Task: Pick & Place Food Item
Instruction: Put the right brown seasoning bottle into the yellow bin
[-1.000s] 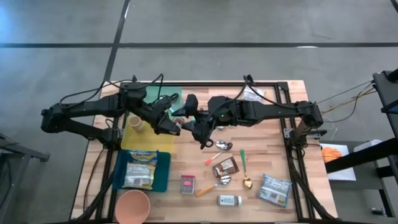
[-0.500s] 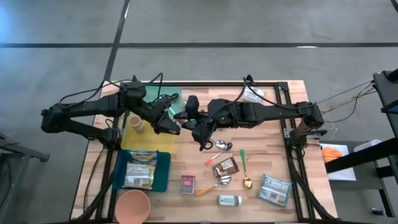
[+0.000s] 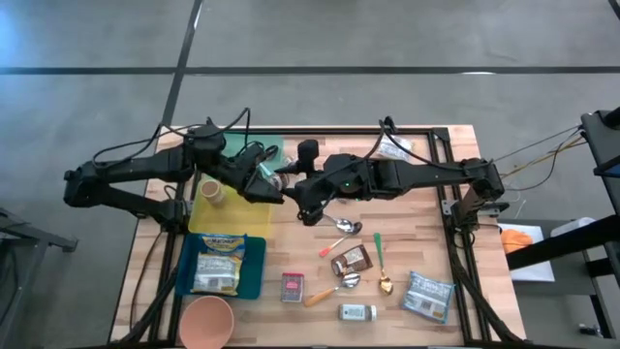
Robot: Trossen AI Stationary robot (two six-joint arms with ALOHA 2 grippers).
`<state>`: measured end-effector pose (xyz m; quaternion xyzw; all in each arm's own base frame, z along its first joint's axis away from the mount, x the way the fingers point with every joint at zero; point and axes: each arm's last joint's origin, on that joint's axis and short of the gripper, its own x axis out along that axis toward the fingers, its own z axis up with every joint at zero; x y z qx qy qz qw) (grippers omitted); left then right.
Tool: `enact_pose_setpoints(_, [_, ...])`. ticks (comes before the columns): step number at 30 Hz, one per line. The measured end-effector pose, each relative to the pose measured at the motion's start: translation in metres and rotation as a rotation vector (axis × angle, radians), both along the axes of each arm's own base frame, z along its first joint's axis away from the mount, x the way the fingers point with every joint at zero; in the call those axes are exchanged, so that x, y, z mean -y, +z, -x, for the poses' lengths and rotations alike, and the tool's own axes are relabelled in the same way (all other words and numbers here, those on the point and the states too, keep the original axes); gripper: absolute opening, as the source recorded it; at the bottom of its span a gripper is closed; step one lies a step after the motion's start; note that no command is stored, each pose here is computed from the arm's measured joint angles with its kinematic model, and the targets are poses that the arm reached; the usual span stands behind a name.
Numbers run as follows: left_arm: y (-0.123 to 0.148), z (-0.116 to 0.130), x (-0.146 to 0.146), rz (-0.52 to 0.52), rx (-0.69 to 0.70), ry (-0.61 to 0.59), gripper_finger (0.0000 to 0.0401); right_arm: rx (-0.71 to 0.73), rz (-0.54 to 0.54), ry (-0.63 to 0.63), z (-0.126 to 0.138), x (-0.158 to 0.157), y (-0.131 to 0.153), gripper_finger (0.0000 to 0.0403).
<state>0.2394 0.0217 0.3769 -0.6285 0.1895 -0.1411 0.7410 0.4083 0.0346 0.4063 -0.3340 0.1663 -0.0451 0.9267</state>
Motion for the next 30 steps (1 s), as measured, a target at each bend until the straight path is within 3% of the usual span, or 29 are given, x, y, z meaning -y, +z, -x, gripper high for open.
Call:
enact_pose_setpoints(8, [-0.005, 0.008, 0.000, -0.037, -0.064, 0.019, 0.0299, 0.046, -0.185, -0.162, 0.006, 0.004, 0.007, 0.0184])
enact_pose_setpoints(15, [0.004, 0.024, -0.002, -0.066, -0.023, 0.046, 0.0300, 0.028, -0.290, -0.236, 0.010, 0.007, 0.007, 0.0184])
enact_pose_setpoints(20, [0.011, 0.039, -0.004, -0.147, -0.047, 0.115, 0.0300, -0.007, -0.482, -0.322, 0.014, 0.014, -0.001, 0.0184])
enact_pose_setpoints(26, [0.027, 0.057, -0.008, -0.393, -0.219, 0.211, 0.0300, -0.107, -0.742, -0.296, 0.017, 0.023, -0.010, 0.0184])
enact_pose_setpoints(30, [0.026, 0.064, -0.013, -0.424, -0.529, 0.374, 0.0300, -0.118, -0.785, -0.277, 0.016, 0.023, -0.011, 0.0184])
